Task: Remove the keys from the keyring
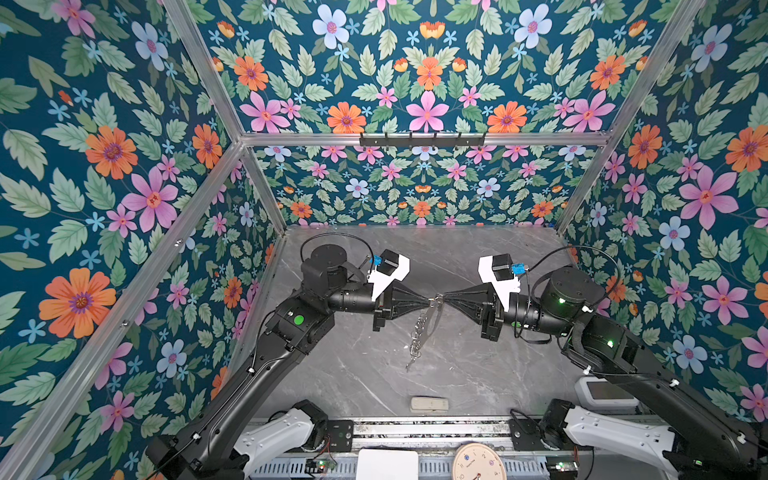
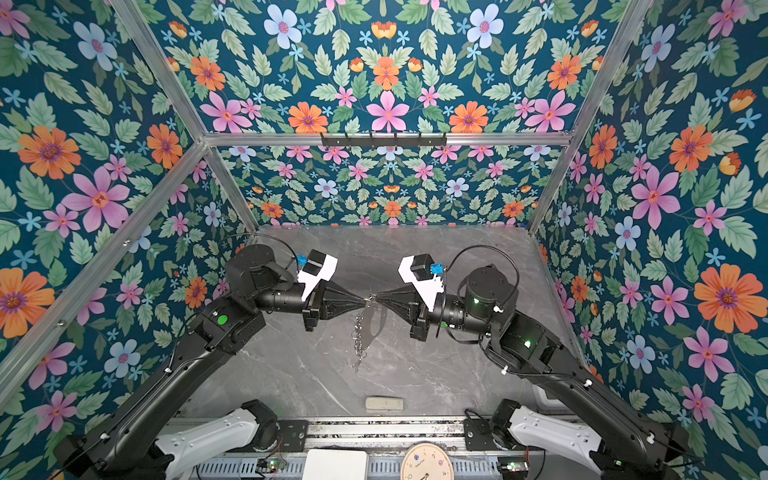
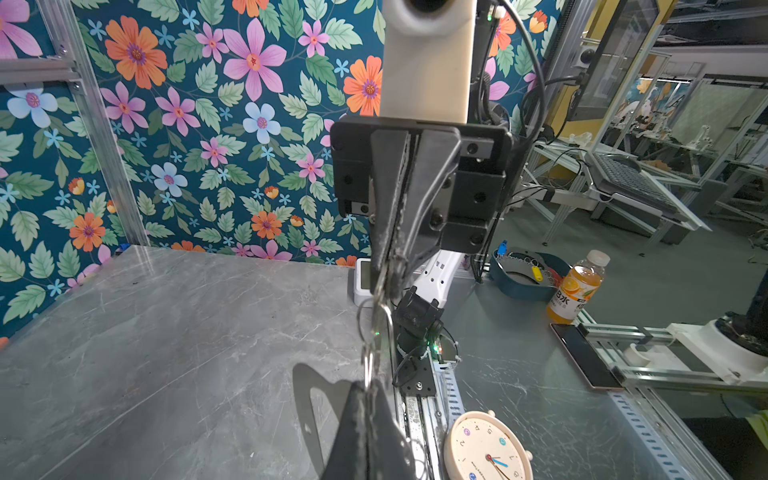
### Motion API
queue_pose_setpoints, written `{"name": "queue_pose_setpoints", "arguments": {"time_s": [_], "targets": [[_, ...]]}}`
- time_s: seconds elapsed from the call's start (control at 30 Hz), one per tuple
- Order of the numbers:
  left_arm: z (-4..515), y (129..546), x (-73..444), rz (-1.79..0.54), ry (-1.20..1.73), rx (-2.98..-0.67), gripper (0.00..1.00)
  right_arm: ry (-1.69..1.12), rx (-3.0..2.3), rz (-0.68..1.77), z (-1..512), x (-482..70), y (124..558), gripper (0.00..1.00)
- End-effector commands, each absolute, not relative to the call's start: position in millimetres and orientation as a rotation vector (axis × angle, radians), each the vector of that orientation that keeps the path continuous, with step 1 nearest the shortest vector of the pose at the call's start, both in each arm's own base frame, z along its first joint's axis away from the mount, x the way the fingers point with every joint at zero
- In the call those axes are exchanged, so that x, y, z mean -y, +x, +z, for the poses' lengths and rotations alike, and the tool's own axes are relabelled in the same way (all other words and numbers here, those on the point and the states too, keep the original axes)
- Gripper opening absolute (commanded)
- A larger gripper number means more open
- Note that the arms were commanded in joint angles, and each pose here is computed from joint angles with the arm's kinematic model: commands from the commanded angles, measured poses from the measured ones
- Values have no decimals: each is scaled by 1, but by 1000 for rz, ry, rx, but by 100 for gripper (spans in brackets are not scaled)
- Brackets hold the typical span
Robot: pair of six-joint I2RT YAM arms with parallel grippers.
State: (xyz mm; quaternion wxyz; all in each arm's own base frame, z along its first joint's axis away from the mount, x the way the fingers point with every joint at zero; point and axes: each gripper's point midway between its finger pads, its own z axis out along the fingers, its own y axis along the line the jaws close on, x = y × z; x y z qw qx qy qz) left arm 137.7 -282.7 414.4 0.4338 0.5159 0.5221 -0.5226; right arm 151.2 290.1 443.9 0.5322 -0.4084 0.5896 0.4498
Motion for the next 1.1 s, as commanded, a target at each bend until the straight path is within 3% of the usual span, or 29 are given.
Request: {"name": "queue_pose_setpoints", "arguments": {"time_s": [0.0,0.57,1.07], "targets": [[417,141,282,-1274,1263,-1283,0,-988,-1345,1095,460,-295,147,0],[423,155,281,-1196,1159,-1197,0,-1030,-1419,1096,461,-322,153,0],[427,147,266,-1217,983,-964,0,-1071,-1464,1077,458,-342,149,0]]}}
